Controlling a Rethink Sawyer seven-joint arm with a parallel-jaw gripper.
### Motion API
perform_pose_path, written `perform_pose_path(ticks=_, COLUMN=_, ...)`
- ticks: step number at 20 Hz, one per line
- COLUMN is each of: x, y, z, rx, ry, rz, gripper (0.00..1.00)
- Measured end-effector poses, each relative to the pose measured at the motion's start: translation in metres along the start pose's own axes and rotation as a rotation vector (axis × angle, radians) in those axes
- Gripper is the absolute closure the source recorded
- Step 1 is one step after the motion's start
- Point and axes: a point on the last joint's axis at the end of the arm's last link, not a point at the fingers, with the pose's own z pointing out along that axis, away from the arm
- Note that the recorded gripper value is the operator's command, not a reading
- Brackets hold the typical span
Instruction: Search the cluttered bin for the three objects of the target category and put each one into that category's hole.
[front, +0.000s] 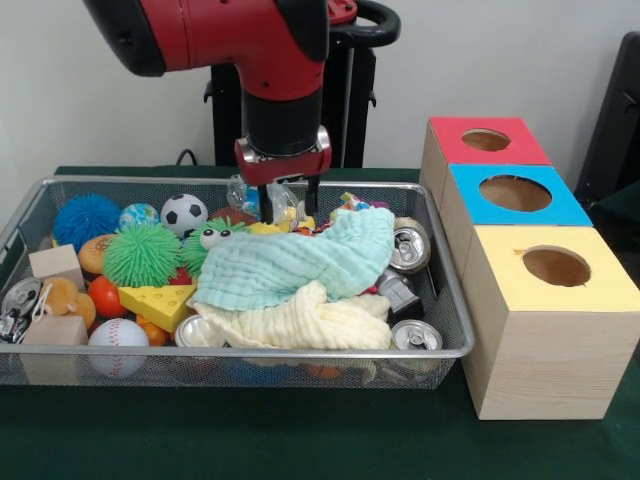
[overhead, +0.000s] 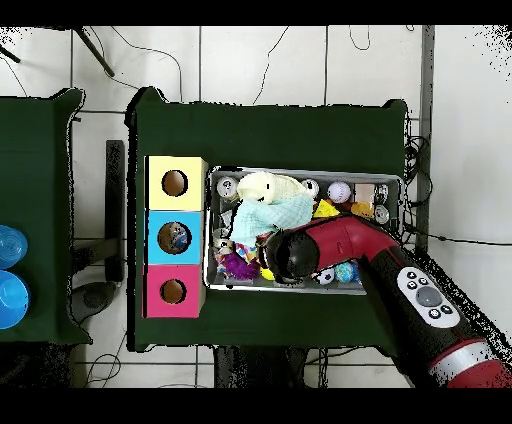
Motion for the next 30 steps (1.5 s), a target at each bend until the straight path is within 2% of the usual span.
perform_pose_path(ticks=8, x=0.013, y=-0.011, z=-0.008, rx=-0.022, ry=-0.012, rz=0.017, gripper=0.00)
perform_pose_path(ticks=13, x=0.031, y=0.006, z=-0.009, rx=-0.039, ry=0.014, rz=-0.015, gripper=0.00)
perform_pose_path(ticks=18, x=0.038, y=0.022, z=-0.010, rx=-0.042, ry=0.015, rz=-0.047, gripper=0.00)
perform_pose_path(ticks=24, x=0.037, y=0.049, z=-0.011, rx=-0.042, ry=-0.013, rz=-0.101, gripper=0.00)
perform_pose_path(ticks=30, x=0.028, y=0.076, z=0.000, rx=-0.058, ry=-0.083, rz=-0.159, gripper=0.00)
